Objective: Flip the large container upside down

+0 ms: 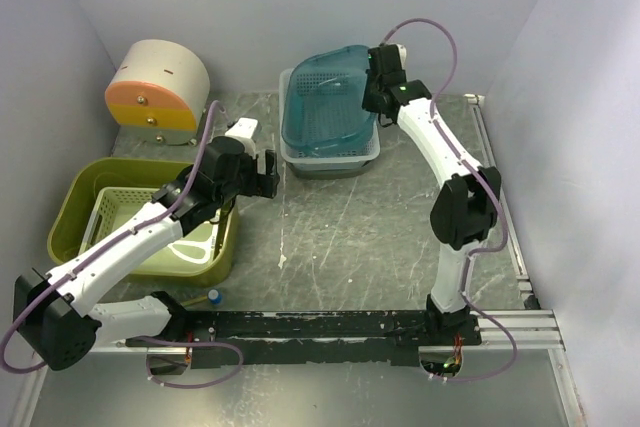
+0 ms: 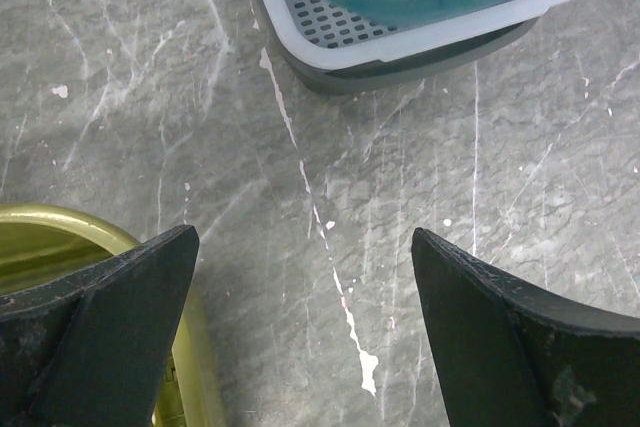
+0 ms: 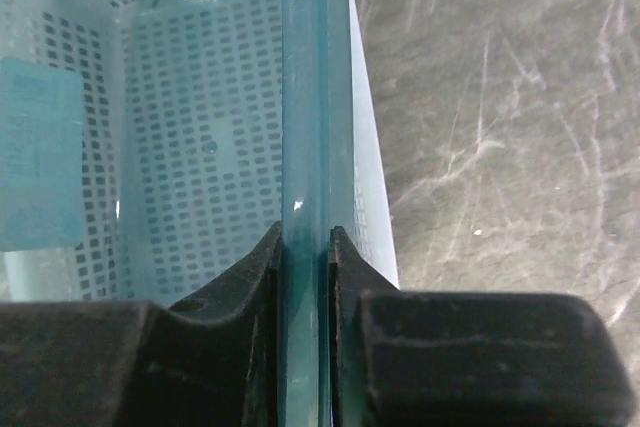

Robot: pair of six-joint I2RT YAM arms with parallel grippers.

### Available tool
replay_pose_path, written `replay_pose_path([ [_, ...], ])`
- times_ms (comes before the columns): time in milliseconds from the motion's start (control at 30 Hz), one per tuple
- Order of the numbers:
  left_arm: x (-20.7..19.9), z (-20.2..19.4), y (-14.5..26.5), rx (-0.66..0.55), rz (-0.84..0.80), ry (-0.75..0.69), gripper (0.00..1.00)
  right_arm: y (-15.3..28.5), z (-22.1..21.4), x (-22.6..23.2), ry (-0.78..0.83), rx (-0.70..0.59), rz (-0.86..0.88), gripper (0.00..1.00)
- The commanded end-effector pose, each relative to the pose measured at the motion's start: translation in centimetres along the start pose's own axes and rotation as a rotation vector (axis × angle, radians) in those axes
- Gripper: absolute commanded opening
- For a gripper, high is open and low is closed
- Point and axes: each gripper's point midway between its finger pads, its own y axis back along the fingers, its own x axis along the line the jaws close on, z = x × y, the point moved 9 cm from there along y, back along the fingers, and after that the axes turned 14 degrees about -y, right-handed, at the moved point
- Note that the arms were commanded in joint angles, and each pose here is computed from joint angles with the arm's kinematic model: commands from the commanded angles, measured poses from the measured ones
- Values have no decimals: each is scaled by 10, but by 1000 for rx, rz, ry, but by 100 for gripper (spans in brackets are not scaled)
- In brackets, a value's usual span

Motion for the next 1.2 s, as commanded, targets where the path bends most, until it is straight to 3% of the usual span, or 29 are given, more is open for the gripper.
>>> replay_pose_path([
  [0,1,4,0,11,16,-7,100,37,30,4,-13,-105,73,0],
  [167,2,8,2,-5,19,-12,100,76,45,-1,-15,-184,94,0],
  [300,1,13,3,-13,6,-10,100,110,52,-26,-7,-296,-4,0],
  [600,-11,27,-6,-31,-90,-3,100,165,39,-127,93,-484,-645,0],
  [800,-25,35,-22,-34,-197,4,99,174,26,-151,269,-467,-947,0],
  [1167,-33,29,-34,-7,-255,5,99,127,-35,-153,203,-229,-719,0],
])
